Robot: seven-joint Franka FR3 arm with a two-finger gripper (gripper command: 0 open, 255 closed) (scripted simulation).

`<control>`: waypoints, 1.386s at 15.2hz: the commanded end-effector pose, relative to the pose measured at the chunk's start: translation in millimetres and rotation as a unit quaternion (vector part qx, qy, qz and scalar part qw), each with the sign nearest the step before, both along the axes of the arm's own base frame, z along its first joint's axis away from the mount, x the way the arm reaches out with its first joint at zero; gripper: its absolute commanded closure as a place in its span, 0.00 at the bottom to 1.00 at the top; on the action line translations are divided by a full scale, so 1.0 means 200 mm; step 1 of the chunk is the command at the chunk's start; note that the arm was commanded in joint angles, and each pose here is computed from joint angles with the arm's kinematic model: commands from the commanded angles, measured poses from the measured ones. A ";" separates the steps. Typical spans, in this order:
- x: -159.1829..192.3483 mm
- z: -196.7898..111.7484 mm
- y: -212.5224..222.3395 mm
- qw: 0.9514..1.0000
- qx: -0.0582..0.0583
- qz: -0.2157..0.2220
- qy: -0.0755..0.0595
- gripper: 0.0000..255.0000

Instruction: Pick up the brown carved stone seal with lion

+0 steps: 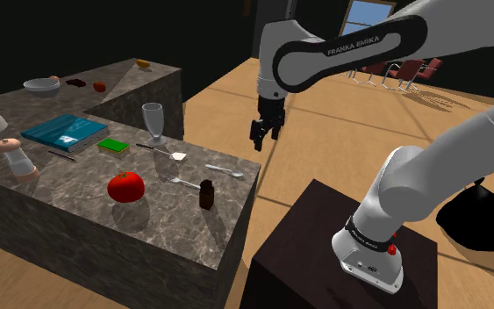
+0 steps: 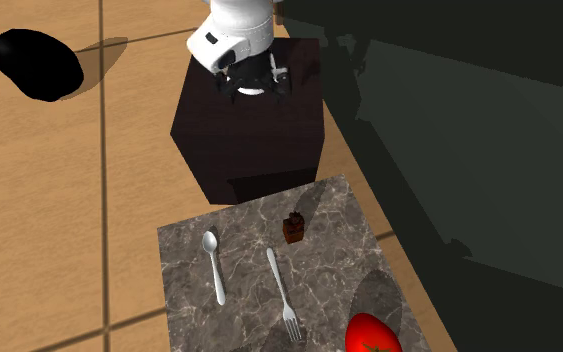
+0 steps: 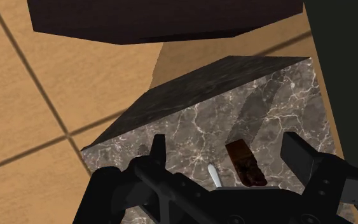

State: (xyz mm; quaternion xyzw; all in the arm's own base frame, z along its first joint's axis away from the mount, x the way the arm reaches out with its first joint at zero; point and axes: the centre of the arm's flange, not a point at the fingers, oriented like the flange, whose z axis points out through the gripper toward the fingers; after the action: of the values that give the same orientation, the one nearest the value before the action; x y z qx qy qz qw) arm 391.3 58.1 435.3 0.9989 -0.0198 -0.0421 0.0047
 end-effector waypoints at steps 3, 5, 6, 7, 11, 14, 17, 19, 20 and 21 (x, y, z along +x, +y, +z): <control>0.18 -0.18 0.09 1.000 -0.001 -0.003 -0.003 0.00; 0.26 -0.28 0.14 1.000 -0.002 -0.004 -0.005 0.00; 0.30 -0.32 0.16 1.000 -0.002 -0.005 -0.005 0.00; 0.34 -0.37 0.18 1.000 -0.003 -0.006 -0.006 0.00; 0.50 -0.55 0.27 1.000 -0.004 -0.009 -0.009 0.00; 0.62 -0.69 0.34 1.000 -0.005 -0.011 -0.011 0.00; 0.75 -0.83 0.40 1.000 -0.006 -0.013 -0.012 0.00; 0.83 -0.92 0.45 1.000 -0.007 -0.014 -0.014 0.00; 0.87 -0.97 0.47 1.000 -0.008 -0.015 -0.014 0.00; 0.92 -1.02 0.49 1.000 -0.008 -0.016 -0.015 0.00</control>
State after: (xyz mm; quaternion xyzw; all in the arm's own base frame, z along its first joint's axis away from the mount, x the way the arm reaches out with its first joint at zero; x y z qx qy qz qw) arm 566.4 152.0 242.8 0.9989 -0.0350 -0.0280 0.0112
